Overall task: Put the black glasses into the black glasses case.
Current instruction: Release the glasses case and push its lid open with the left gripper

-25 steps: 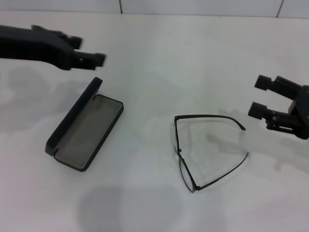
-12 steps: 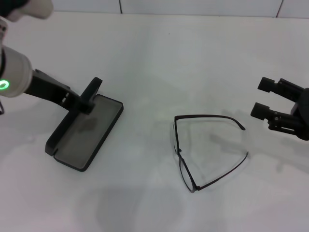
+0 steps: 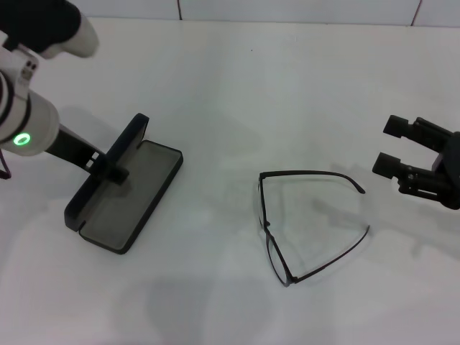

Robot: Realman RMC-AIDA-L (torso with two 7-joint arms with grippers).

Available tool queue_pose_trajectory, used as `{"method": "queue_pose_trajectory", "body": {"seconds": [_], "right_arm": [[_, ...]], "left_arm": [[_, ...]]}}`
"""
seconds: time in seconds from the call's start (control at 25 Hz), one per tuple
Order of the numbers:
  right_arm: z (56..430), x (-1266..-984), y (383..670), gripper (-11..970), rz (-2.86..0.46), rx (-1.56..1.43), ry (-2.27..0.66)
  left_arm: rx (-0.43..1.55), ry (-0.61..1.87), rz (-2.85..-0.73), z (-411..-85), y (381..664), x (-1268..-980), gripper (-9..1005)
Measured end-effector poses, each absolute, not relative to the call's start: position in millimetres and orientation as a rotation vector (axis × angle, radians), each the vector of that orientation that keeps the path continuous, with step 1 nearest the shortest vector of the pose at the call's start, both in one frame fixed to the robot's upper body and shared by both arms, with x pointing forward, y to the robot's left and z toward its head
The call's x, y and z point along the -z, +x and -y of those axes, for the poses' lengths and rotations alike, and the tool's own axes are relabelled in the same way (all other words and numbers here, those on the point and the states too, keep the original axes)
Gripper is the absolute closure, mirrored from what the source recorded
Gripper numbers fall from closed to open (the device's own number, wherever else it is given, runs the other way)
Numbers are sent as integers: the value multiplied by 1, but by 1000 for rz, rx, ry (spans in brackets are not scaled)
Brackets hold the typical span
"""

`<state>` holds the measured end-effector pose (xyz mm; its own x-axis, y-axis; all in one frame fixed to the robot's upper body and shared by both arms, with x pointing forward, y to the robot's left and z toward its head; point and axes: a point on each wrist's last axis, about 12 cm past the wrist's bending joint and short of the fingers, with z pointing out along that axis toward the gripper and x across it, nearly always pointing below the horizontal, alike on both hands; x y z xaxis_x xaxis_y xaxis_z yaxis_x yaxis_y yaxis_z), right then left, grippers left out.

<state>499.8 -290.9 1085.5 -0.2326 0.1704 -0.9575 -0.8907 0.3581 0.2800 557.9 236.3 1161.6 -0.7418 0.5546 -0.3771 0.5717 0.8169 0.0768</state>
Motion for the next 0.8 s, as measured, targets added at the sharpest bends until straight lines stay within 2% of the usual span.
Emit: {"method": "queue_pose_trajectory", "body": {"seconds": [0.16,0.56,0.8], "right_arm": [[288,-1082,499,85,-1464,-1156,-682],[289,-1080,499,84,-1478,-1144,-673],[290,-1079,499,84,-1479,-1136,-671]], "left_arm": [[34,882,-2613,-230,559,-1154,407],[26,892,-2606,-224,560,-1155,431],[20,904,-2595,-222,559,-1157,559]]}}
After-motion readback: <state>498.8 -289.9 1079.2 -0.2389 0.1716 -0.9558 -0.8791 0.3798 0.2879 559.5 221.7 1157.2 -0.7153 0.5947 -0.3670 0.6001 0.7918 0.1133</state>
